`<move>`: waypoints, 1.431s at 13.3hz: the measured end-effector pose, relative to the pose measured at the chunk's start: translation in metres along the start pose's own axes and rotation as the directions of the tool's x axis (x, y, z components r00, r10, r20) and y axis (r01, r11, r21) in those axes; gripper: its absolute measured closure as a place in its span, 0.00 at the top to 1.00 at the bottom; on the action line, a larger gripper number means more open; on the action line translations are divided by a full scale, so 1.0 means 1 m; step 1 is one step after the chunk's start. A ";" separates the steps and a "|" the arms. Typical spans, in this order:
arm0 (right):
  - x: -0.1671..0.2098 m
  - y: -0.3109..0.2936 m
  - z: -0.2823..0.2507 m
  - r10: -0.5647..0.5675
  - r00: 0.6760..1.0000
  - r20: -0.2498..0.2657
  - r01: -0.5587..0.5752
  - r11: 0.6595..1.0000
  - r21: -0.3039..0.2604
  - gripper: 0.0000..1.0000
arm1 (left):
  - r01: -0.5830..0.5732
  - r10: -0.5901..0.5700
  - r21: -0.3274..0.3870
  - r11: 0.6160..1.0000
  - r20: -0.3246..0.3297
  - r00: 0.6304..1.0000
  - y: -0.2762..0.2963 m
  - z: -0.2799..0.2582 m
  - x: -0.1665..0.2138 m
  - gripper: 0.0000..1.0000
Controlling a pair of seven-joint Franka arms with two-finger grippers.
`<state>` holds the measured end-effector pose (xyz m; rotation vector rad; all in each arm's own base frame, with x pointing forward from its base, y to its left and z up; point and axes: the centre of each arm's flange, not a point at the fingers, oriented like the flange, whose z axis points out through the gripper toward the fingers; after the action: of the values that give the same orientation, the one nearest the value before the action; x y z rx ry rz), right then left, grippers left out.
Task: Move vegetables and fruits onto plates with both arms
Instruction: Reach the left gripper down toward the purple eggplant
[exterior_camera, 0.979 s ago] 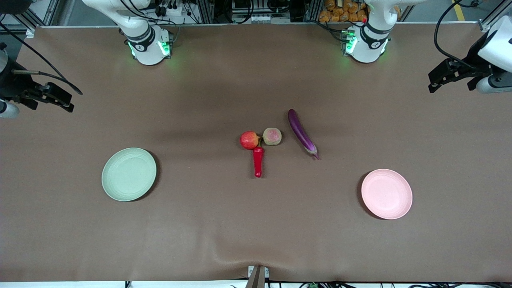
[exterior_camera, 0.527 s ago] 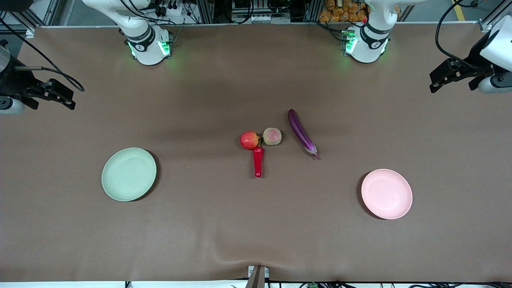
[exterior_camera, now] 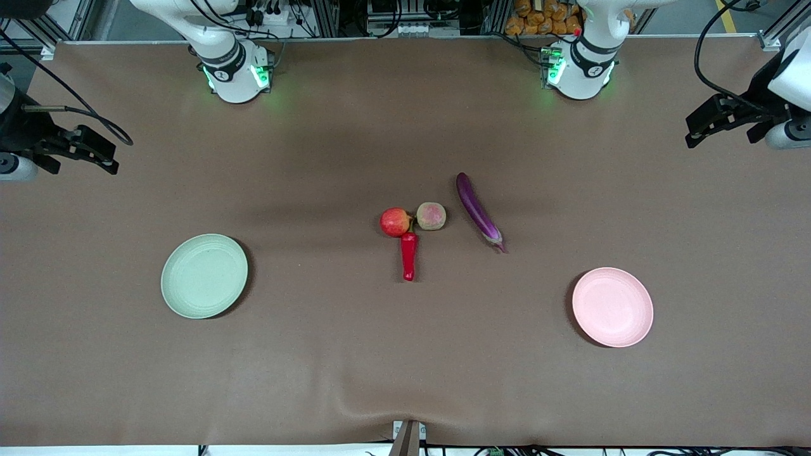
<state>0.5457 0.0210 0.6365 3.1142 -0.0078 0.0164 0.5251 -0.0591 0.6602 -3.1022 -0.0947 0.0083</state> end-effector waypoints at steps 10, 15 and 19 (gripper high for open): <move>0.000 0.003 0.000 0.006 1.000 -0.002 -0.006 1.000 0.000 1.00 | -0.013 0.017 -0.065 0.998 0.068 0.998 0.081 0.095 0.051 1.00; 0.001 0.004 0.001 0.007 1.000 -0.002 -0.007 1.000 0.000 1.00 | 0.073 -0.069 -0.033 0.997 0.101 0.992 0.199 0.221 0.028 1.00; 0.001 0.006 0.001 0.011 1.000 -0.001 -0.011 1.000 0.002 1.00 | 0.117 -0.115 -0.012 0.993 0.103 0.988 0.232 0.273 0.001 1.00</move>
<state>0.5463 0.0149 0.6359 3.1161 -0.0256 0.0186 0.5387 -0.2805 0.3785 -3.1079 -0.2799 0.1642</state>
